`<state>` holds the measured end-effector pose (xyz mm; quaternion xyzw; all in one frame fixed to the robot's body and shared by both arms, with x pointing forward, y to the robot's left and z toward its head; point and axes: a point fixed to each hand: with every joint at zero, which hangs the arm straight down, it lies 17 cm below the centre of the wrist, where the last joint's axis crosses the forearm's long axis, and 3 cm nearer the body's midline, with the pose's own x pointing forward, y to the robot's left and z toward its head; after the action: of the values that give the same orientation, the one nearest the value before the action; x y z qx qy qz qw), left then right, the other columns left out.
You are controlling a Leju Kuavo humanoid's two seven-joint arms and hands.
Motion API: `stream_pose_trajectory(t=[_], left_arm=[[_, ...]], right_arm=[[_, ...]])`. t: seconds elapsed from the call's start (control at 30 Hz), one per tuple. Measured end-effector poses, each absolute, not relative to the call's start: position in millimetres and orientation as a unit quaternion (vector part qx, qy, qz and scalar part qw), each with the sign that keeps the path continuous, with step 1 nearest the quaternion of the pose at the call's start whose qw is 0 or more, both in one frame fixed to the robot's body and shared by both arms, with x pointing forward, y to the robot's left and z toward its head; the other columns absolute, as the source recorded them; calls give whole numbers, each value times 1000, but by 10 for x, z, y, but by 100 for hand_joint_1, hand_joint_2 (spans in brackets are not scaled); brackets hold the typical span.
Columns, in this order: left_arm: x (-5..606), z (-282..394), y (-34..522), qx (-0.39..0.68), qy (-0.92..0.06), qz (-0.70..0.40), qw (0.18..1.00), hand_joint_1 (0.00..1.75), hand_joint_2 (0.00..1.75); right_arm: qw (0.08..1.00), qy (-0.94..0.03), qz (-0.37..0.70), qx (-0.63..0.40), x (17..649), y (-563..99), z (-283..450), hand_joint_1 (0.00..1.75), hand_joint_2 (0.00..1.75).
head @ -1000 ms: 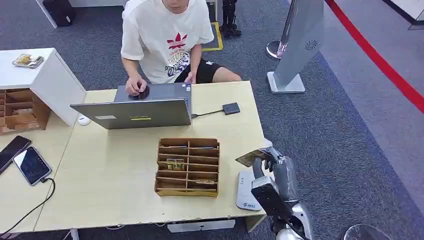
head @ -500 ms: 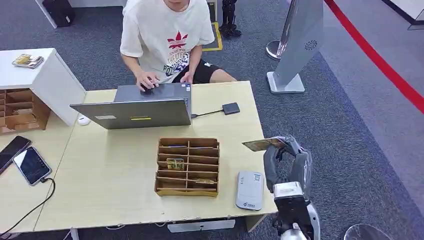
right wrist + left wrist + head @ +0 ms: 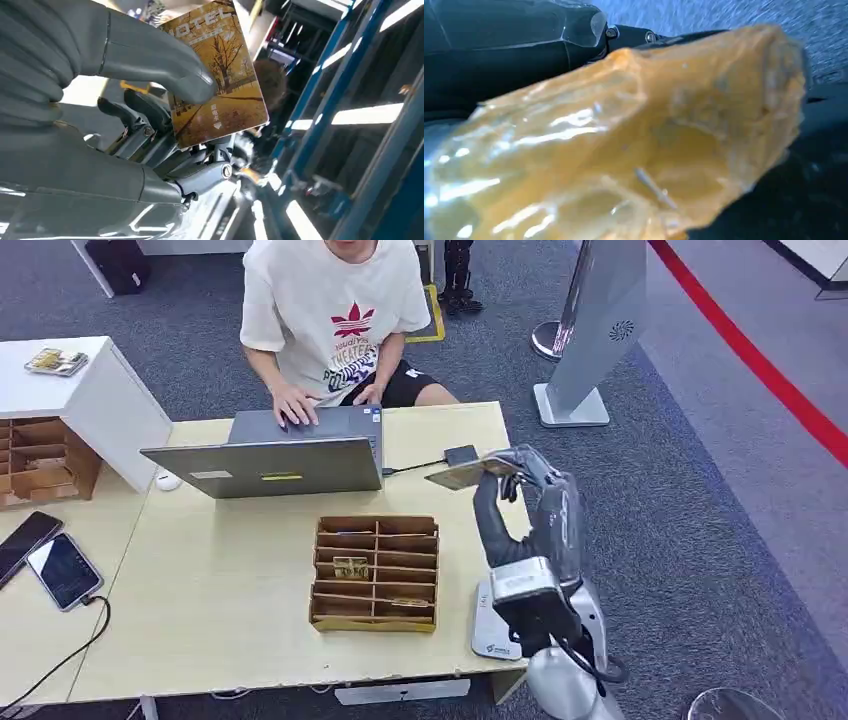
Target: Pass the card to the sensor for recognition and then transmit it.
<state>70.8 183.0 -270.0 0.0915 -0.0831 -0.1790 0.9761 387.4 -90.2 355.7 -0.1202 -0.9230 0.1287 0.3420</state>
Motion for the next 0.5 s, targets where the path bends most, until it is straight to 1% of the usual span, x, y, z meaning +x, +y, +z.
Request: stream_pose_trajectory(t=[0.1, 0.23, 0.5], left_arm=[[744, -2696, 1821, 91, -89, -209, 970, 0, 0], [788, -2694, 1818, 88, -93, -246, 961, 0, 0], [870, -2686, 1807, 83, -95, -294, 947, 0, 0]], right_arm=[[325, -924, 158, -126, 4060, -653, 3797, 175, 175], [317, -916, 199, -148, 4257, -437, 3932, 175, 175], [315, -889, 256, -211, 4697, -282, 4087, 175, 175]])
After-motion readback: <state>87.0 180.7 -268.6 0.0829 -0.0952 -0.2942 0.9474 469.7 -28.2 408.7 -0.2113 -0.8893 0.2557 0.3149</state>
